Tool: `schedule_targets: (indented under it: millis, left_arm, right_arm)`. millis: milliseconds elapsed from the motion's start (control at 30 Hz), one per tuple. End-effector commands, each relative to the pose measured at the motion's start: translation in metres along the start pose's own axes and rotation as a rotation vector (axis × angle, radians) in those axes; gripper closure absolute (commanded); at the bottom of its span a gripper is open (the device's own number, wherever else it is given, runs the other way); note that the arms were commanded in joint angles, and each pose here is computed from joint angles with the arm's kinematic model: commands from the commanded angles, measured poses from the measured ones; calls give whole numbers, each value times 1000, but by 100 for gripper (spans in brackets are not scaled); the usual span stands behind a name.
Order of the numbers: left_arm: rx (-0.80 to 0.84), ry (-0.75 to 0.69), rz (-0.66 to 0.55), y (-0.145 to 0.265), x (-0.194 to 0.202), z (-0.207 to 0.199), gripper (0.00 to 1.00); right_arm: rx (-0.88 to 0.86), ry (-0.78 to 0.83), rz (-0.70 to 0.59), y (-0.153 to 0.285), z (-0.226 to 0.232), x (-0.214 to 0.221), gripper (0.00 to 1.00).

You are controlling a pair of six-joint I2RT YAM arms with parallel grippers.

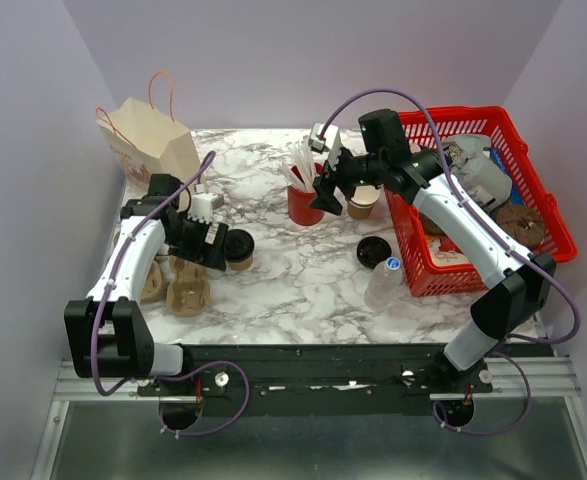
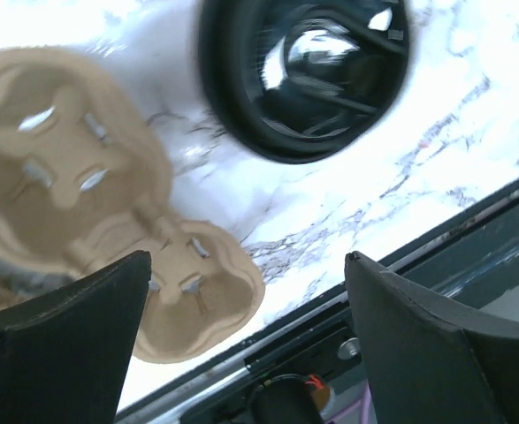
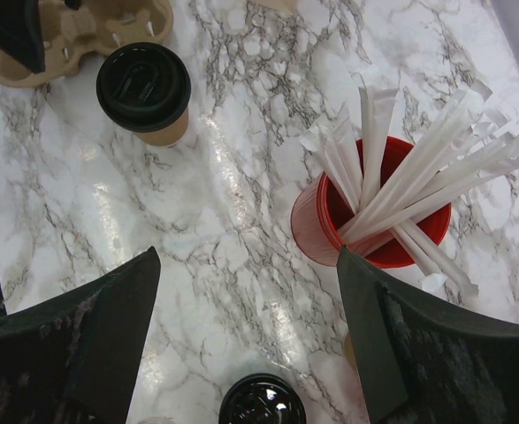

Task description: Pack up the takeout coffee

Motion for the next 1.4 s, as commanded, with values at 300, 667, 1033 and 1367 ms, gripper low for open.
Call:
schedule_targets:
  millis: [300, 667, 1033, 1367]
  left_arm:
    - [-40, -443, -149, -3, -58, -40, 1]
    - [-81, -526, -69, -36, -78, -48, 1]
    - [-153, -495, -23, -44, -80, -38, 1]
    - [-138, -469, 22, -53, -73, -36, 1]
  right_arm:
    - [39, 49, -41, 11, -3, -13, 10]
    - [59, 68, -24, 16, -1, -7, 9]
    - [54, 66, -24, 13, -2, -6, 9]
    - [49, 63, -25, 11, -4, -7, 9]
Point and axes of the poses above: each gripper's point midway between its finger pads, its own y axis back along the fingers, its own z axis along the line the jaws close on, x = y × z, the point moved 8 cm from there along y, back along the fingers, and after that the axes turned 2 degrees about y, right-handed, at the moved point
